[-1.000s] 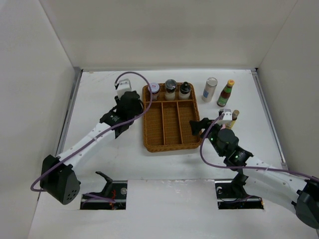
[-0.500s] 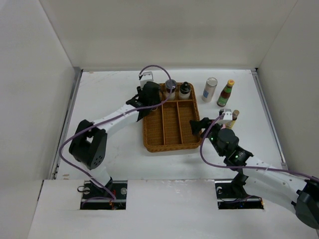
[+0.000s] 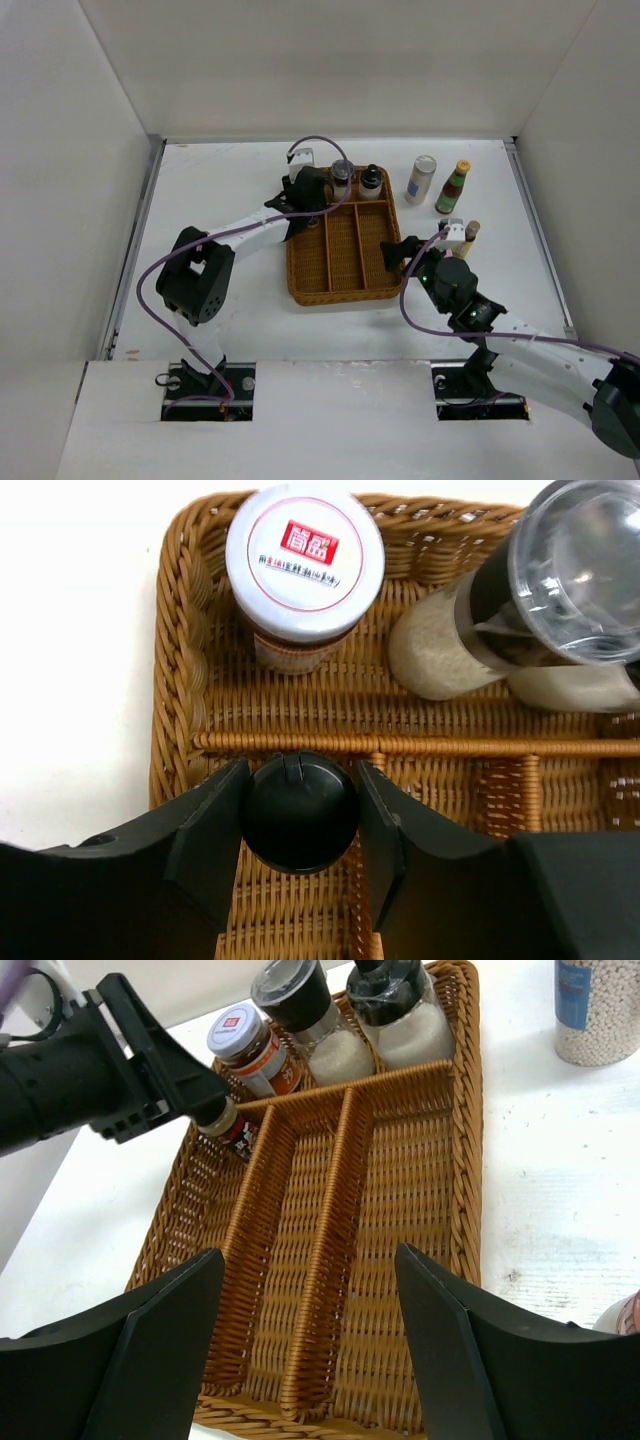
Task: Organize the condiment bottles
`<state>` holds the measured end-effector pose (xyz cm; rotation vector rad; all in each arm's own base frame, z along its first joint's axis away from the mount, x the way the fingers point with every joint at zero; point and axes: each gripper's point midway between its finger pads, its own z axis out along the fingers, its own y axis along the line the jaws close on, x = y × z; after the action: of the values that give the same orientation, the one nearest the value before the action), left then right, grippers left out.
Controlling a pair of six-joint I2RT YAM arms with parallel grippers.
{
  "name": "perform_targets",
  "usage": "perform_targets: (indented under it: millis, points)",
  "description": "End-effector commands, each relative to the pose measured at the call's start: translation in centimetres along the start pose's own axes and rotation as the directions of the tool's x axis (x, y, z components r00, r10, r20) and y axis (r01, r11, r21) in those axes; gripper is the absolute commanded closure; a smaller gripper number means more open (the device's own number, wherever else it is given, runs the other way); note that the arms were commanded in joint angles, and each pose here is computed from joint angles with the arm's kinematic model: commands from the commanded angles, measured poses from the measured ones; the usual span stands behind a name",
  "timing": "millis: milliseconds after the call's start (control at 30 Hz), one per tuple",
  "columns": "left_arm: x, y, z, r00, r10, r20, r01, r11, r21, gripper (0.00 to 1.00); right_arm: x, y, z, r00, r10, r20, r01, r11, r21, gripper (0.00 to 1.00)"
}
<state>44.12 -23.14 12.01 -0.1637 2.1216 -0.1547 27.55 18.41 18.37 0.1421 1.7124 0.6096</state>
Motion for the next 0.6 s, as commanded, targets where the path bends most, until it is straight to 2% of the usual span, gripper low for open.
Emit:
perform_targets:
  millis: [0,67,267,400,500,533,567]
  points:
    - [-1.9,-0.6,0.3,0.998,-0.020,0.059,0.019,1.000,0.016,0.65,-1.7,0.6,0.3,0.998,0.036,0.060,-0.035,0.999,-0.018,0.24]
    - [-1.7,-0.5,0.2,0.998,-0.018,0.065,0.018,1.000,0.010,0.56,-1.7,0.6,0.3,0.998,0.034,0.061,-0.033,0.999,-0.017,0.23]
    - [-3.1,-0.8,-1.4,0.993,-0.031,0.113,0.029,0.999,0.021,0.20,-2.7,0.7,0.0,0.995,0.037,0.089,-0.037,0.999,-0.009,0.18]
    - [-4.7,-0.9,-3.3,0.985,-0.046,0.169,0.042,0.999,0.027,0.07,-5.2,0.2,-0.8,0.992,0.012,0.126,-0.019,0.998,0.053,0.21]
    - [-5.9,-0.7,-5.1,0.974,-0.066,0.219,0.058,0.997,0.041,0.03,-6.8,-0.8,-1.6,0.989,-0.022,0.143,0.004,0.992,0.124,0.29]
    - [-6.4,-0.6,-5.9,0.968,-0.077,0.240,0.067,0.997,0.048,0.02,-7.1,-1.2,-1.9,0.989,-0.033,0.141,0.012,0.988,0.151,0.37]
    - [-7.0,-0.4,-6.9,0.960,-0.092,0.265,0.080,0.995,0.055,0.01,-7.3,-1.7,-2.3,0.990,-0.046,0.134,0.021,0.983,0.181,0.49]
